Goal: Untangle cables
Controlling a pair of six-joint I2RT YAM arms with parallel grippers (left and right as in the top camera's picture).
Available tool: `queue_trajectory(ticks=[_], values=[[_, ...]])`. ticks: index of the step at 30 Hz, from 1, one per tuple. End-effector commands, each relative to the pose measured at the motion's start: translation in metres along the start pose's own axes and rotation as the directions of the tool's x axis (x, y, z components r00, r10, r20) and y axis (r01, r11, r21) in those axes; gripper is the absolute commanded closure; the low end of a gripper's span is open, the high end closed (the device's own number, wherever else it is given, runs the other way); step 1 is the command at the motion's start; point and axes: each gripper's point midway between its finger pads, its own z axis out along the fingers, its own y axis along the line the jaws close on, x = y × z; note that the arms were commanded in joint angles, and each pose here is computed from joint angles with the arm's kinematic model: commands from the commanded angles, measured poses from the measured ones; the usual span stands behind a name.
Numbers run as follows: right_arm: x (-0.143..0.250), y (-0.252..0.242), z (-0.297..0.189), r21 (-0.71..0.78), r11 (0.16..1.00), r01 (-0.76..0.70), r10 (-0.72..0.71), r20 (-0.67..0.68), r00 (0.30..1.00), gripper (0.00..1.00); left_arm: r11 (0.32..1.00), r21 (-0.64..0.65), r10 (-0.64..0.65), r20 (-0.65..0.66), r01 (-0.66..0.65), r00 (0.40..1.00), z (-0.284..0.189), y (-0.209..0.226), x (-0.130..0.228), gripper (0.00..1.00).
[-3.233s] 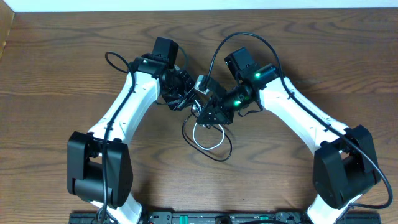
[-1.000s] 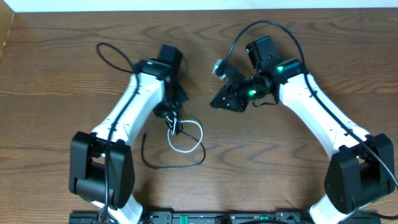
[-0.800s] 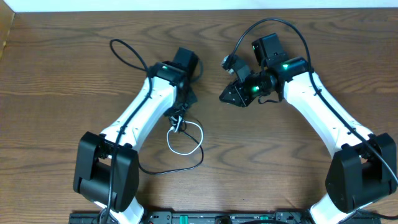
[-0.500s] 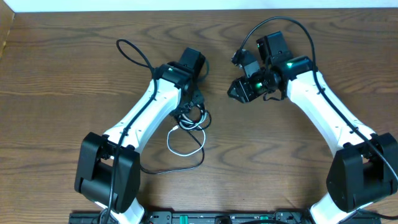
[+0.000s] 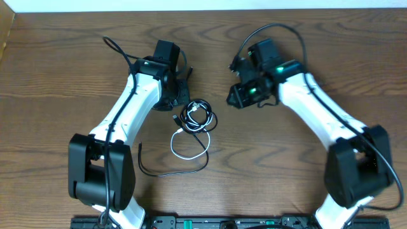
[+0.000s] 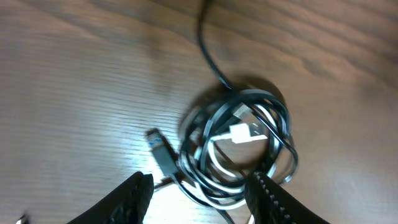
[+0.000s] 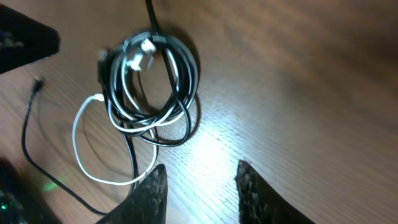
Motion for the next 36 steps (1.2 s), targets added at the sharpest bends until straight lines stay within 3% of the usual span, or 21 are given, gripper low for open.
queue_trajectory(ticks=[1, 9, 14, 19, 24, 31, 36], values=[[0.012, 0.008, 0.028, -0.015, 0.999, -0.031, 0.03, -0.065, 0.997, 0.68, 0.992, 0.072, 0.11, -0.098, -0.103, 0.989, 0.021, -0.008, 0.016, 0.48], [0.028, -0.009, 0.062, 0.169, 0.984, -0.064, 0.085, -0.115, 0.99, 0.64, 0.996, 0.041, 0.088, -0.184, -0.082, 0.979, 0.053, 0.001, 0.026, 0.48], [0.039, -0.015, 0.084, 0.23, 0.972, -0.044, 0.08, -0.15, 0.985, 0.56, 0.998, 0.029, 0.052, -0.195, -0.048, 0.979, 0.059, 0.003, 0.027, 0.48], [0.035, -0.014, 0.083, 0.236, 0.971, -0.03, 0.066, -0.148, 0.987, 0.48, 0.989, -0.14, -0.076, -0.146, 0.055, 0.986, 0.064, 0.031, 0.023, 0.57], [0.035, -0.021, 0.08, 0.243, 0.97, 0.001, 0.039, -0.156, 0.987, 0.46, 0.995, -0.065, -0.079, -0.148, 0.07, 0.986, 0.073, 0.014, 0.023, 0.77], [0.034, -0.06, 0.065, 0.32, 0.947, -0.026, 0.079, -0.153, 0.985, 0.45, 0.988, -0.032, -0.153, -0.152, 0.15, 0.976, 0.091, -0.01, 0.027, 0.78], [0.035, -0.067, 0.06, 0.272, 0.962, -0.033, 0.08, -0.165, 0.983, 0.44, 0.991, 0.022, -0.124, -0.147, 0.129, 0.981, 0.101, -0.034, 0.029, 0.81]])
